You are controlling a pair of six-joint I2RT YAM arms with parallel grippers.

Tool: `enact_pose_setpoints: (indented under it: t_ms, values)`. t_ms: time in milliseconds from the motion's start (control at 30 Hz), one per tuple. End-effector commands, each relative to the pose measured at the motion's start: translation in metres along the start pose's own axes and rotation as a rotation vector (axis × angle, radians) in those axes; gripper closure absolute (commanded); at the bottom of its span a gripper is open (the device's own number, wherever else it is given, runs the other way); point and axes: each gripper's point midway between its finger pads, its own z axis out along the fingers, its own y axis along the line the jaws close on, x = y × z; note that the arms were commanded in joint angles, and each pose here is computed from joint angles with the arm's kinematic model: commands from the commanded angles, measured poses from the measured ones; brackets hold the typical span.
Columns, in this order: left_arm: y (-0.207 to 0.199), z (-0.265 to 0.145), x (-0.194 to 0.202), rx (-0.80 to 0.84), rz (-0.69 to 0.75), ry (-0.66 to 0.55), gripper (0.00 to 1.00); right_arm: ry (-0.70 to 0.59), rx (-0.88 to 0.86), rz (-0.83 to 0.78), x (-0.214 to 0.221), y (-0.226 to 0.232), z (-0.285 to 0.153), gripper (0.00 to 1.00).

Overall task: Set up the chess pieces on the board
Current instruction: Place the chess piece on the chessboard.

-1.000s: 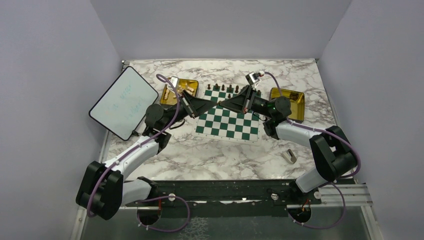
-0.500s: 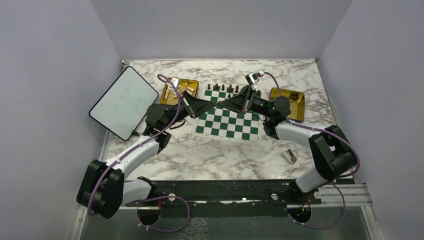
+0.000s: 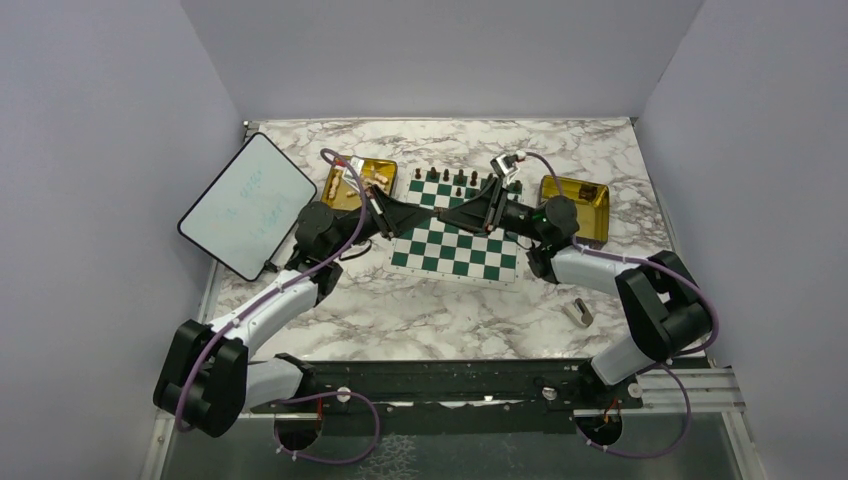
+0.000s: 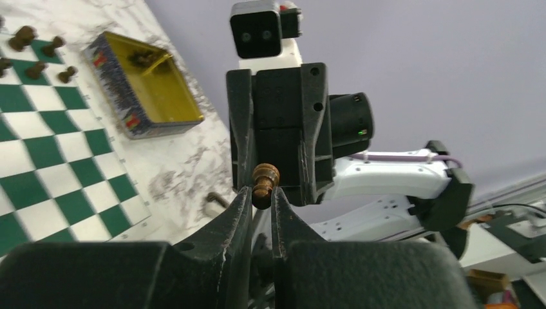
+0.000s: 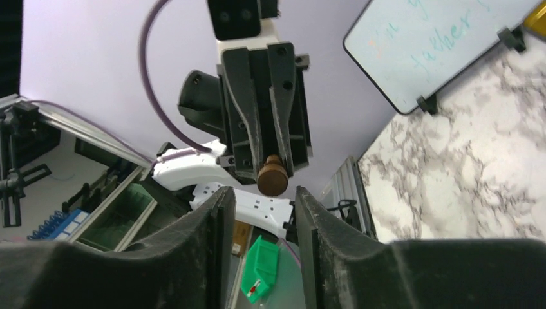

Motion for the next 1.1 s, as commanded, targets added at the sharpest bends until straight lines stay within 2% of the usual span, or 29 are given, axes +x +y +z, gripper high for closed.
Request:
enact_pose_setpoints:
  t_ms: [0,300,400,500,567,733,1067]
  values:
    - [0.020,0.000,0.000,-0.113,0.151,0.064,0.87,0.007,0.068,-0.026,0.010,-0.019,-0.011,0.50]
    - [0.076,-0.011,-0.022,-0.513,0.460,0.313,0.87,0.031,0.391,-0.206,0.022,-0.059,-0.043,0.29]
    - [0.093,-0.009,-0.029,-0.590,0.496,0.392,0.87,0.018,0.506,-0.299,0.016,-0.061,-0.059,0.18]
    - [0.109,-0.001,-0.035,-0.636,0.515,0.443,0.87,-0.007,0.586,-0.384,0.009,-0.056,-0.073,0.11]
    - [0.127,0.003,-0.039,-0.683,0.520,0.477,0.87,-0.020,0.633,-0.435,0.005,-0.050,-0.083,0.01]
    - [0.165,0.015,-0.044,-0.774,0.533,0.558,0.87,-0.036,0.737,-0.496,0.002,-0.047,-0.105,0.00]
    - [0.237,0.056,-0.036,-0.925,0.610,0.723,0.88,-0.096,0.804,-0.572,-0.005,-0.031,-0.125,0.00]
